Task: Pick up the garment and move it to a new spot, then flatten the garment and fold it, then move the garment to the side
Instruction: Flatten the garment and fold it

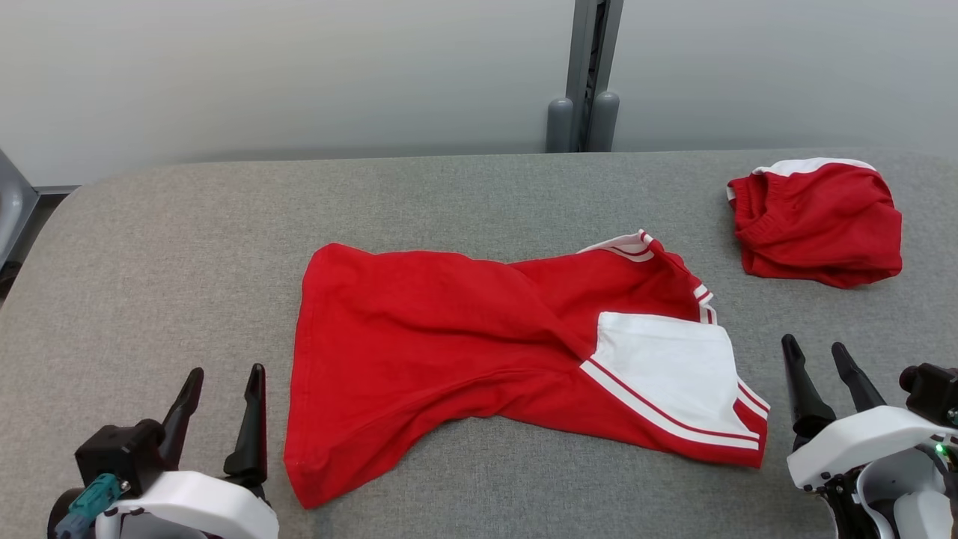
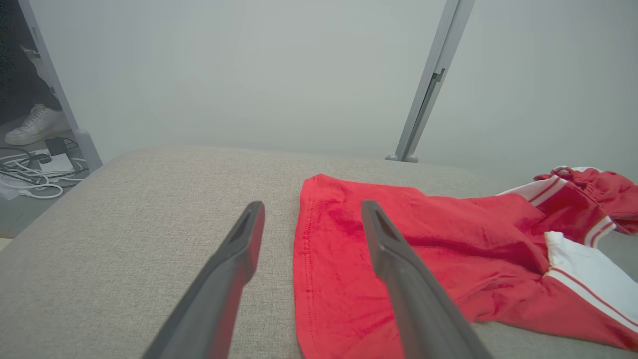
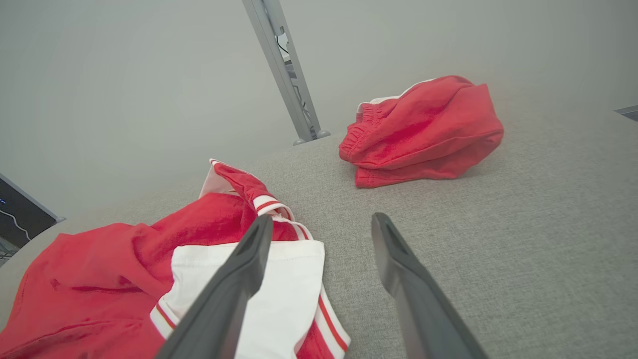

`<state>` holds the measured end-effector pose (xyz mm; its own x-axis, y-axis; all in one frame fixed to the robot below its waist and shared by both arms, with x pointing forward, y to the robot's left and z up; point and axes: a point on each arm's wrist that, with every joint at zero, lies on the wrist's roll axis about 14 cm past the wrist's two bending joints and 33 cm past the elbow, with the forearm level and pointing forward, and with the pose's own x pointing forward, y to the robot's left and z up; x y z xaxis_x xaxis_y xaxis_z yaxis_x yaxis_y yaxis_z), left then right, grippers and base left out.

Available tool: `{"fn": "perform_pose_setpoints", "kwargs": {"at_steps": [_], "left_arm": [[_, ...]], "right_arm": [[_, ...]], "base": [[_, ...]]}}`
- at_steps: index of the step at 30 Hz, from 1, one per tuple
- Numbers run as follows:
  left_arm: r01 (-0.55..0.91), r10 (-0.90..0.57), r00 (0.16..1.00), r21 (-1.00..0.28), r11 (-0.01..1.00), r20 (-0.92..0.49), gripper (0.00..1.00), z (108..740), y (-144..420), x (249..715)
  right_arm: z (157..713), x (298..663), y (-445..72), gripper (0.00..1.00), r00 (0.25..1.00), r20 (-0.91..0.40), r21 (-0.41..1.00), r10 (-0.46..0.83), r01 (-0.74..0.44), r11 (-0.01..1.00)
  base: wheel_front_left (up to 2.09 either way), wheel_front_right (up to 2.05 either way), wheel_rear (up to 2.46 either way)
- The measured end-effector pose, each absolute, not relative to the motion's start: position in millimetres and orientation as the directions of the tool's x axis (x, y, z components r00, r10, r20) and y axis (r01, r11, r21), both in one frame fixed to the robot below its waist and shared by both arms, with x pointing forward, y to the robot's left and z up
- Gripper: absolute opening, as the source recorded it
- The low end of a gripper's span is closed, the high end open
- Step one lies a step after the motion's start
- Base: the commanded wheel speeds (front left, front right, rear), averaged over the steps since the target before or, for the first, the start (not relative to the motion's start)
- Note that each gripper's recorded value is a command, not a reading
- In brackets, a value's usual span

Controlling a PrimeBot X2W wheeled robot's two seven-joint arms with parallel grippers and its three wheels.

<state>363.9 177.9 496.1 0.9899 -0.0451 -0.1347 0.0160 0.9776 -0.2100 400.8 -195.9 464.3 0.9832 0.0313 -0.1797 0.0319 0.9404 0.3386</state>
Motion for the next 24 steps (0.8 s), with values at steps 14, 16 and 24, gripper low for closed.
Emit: {"fn": "perform_pose_setpoints", "kwargs": {"at_steps": [14,16,24], "left_arm": [[0.014,-0.05,0.986,-0.221,0.975,-0.157,1.0,480,174,365],[0.008,-0.042,0.987,-0.218,0.976,-0.154,1.0,481,178,366],[-0.032,-0.009,0.981,-0.206,0.978,-0.192,1.0,469,193,360]], "right_arm": [[446,423,-179,1.0,0.941,-0.312,0.406,0.13,0.009,0.914],[434,427,-180,1.0,0.913,-0.38,0.409,0.147,0.023,0.912],[394,437,-172,1.0,0.765,-0.604,0.449,0.225,0.093,0.889]], "base": [[0.0,0.0,0.0],[0.0,0.0,0.0],[0.0,0.0,0.0]]}}
